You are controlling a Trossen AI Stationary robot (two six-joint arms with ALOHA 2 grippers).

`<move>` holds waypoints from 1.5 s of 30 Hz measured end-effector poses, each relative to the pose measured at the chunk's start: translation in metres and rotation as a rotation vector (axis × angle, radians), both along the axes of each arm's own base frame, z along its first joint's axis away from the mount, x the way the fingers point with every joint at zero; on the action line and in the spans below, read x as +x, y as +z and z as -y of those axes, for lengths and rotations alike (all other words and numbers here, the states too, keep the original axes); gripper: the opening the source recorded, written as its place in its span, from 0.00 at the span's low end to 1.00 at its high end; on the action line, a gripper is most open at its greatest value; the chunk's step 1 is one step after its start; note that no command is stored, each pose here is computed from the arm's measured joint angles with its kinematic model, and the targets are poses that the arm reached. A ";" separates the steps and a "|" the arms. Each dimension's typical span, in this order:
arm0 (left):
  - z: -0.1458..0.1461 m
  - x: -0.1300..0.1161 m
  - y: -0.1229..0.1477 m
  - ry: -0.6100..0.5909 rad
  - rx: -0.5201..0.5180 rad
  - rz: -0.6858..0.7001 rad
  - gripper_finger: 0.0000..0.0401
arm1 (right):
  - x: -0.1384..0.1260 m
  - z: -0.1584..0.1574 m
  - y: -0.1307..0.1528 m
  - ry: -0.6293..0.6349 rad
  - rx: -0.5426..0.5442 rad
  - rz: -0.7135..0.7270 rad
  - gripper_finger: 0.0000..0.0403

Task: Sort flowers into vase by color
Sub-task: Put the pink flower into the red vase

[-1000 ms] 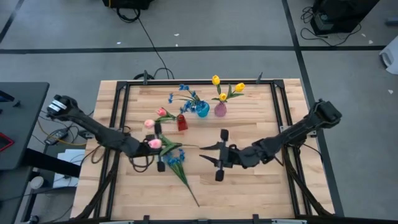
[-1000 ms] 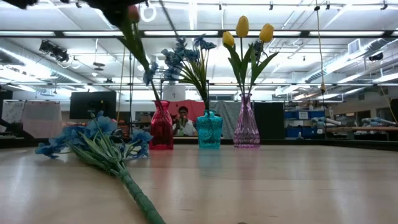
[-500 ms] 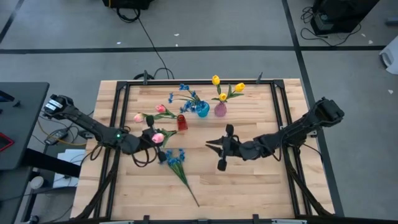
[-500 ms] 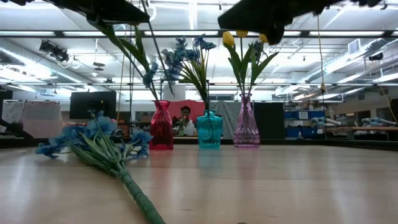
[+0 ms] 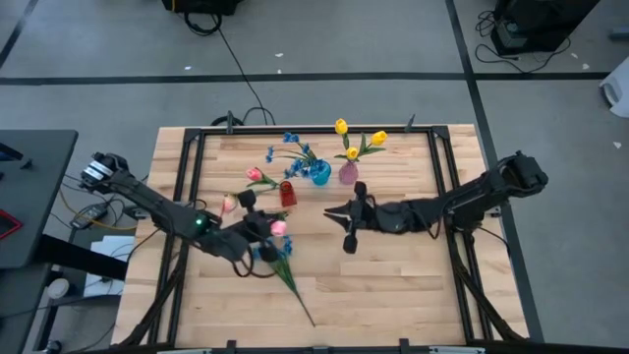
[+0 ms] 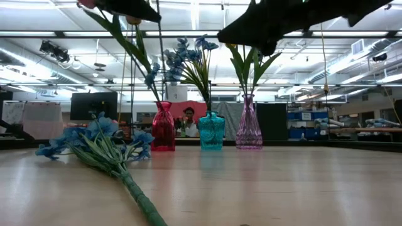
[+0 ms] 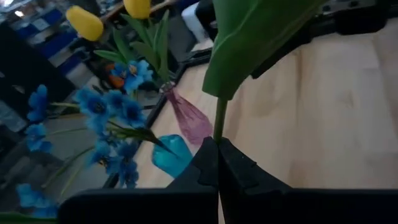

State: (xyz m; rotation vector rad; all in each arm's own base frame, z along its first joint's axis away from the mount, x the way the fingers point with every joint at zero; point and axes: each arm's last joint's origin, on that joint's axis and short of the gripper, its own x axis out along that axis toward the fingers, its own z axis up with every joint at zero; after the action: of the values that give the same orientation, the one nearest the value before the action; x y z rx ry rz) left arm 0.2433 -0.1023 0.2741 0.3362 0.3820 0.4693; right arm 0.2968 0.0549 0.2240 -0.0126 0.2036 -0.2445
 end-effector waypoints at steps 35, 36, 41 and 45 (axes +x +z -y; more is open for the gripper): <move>-0.024 0.023 0.013 0.225 -0.006 0.084 0.00 | -0.059 0.108 0.019 -0.078 -0.108 0.217 0.12; -0.025 0.023 0.013 0.230 -0.005 0.082 0.00 | -0.059 0.109 0.019 -0.064 -0.104 0.219 0.12; -0.032 0.024 0.010 0.252 0.004 0.058 0.00 | -0.059 0.109 0.019 -0.034 -0.100 0.221 0.12; -0.041 0.024 0.005 0.285 -0.027 0.035 0.00 | -0.059 0.108 0.019 -0.027 -0.099 0.221 0.12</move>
State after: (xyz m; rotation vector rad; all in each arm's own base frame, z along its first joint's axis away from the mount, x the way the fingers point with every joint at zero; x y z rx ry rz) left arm 0.2673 -0.0617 0.2791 0.2476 0.4043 0.7472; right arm 0.2377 -0.0535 0.2428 -0.0804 -0.0282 -0.2803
